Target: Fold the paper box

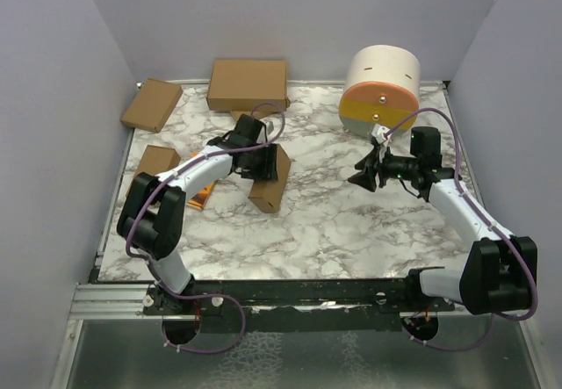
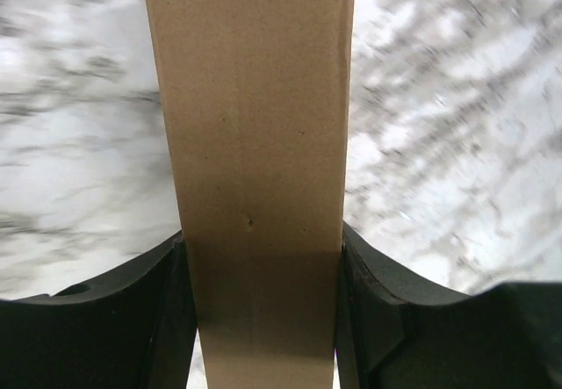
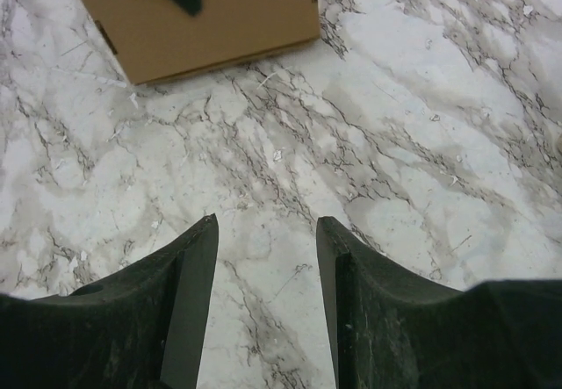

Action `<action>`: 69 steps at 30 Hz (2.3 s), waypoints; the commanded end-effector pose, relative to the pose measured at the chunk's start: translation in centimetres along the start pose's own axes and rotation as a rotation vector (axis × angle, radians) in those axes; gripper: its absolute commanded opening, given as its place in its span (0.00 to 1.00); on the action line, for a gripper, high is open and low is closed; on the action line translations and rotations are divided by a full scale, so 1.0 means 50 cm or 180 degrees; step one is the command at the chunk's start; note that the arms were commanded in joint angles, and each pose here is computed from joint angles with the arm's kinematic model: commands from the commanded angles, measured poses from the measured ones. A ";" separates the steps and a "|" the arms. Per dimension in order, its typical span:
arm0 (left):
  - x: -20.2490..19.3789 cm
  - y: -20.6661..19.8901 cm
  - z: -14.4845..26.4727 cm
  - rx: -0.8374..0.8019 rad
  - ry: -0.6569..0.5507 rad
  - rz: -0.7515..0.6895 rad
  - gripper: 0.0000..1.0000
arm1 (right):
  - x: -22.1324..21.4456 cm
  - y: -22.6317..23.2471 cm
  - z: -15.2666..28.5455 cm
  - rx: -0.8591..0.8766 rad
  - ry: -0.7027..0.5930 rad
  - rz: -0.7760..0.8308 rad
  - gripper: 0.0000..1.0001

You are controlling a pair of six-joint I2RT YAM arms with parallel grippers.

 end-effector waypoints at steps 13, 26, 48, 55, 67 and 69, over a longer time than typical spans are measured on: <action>0.066 0.135 0.112 0.2502 -0.0049 -0.0676 0.43 | 0.010 0.001 0.004 0.0023 -0.0094 0.0077 0.50; 0.043 0.067 0.008 0.2576 0.0116 -0.0904 0.72 | 0.011 -0.003 0.007 -0.0029 -0.0080 0.0077 0.50; 0.061 0.044 0.149 0.0262 -0.1304 0.0313 0.32 | -0.008 0.018 -0.007 0.0345 -0.0101 -0.0201 0.43; -0.030 0.185 0.097 0.0936 -0.1043 0.0744 0.08 | -0.026 0.010 -0.023 0.0383 0.0022 -0.0573 0.02; -0.058 0.022 -0.004 -0.0156 -0.0792 0.0560 0.05 | -0.025 0.001 -0.022 0.0278 0.0076 -0.0550 0.05; -0.053 -0.030 -0.026 -0.0433 -0.0784 0.0464 0.05 | -0.022 -0.004 -0.019 0.0227 0.0105 -0.0520 0.16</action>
Point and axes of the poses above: each gripper's point midway between its finger pads, its own z axis back along the fingers, its own y axis along the line the jaws close on, x = y × z, the point moved 5 cm from there along z, back along the fingers, and after that the axes turned 2 degrees about z, right-handed, at the moved point
